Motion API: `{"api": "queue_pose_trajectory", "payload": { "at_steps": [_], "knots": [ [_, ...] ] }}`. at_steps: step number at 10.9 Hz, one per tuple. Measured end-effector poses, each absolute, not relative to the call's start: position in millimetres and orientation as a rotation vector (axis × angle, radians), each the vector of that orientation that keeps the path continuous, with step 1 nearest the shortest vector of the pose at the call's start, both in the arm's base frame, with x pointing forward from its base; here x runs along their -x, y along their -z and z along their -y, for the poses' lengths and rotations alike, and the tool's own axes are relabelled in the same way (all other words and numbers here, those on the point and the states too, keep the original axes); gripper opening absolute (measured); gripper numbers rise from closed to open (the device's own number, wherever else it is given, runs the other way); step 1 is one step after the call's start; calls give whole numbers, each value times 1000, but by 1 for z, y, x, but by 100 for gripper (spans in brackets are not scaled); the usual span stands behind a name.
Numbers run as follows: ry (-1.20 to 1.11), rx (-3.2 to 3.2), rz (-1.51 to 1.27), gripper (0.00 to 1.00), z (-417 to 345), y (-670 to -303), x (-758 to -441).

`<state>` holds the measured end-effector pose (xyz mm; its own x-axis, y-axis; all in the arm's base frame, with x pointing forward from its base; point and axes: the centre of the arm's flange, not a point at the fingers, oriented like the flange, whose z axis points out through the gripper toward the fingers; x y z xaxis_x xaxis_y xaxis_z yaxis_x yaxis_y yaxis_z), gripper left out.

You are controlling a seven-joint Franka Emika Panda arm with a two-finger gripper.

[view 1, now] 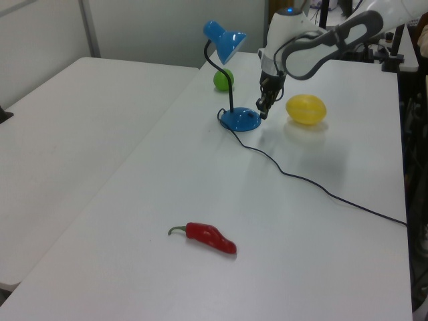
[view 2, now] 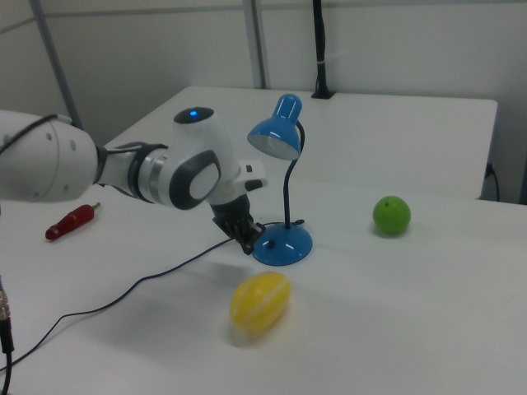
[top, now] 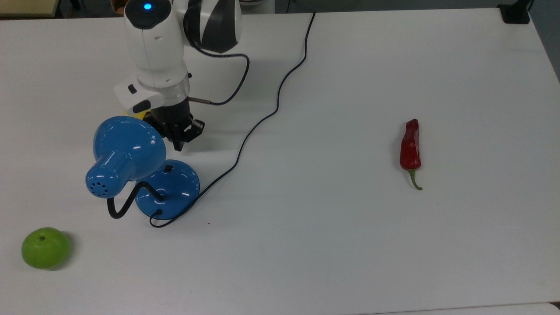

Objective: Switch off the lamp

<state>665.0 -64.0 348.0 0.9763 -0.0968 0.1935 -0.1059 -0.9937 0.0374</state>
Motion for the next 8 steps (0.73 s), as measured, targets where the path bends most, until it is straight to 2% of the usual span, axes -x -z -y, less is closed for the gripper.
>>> {"api": "queue_pose_trajectory", "payload": {
  "at_steps": [4,8],
  "knots": [
    [-112,-3097,82,1,24,-408,-643],
    [-17,-3071,-81,1,-47,-497,-599]
  ]
}}
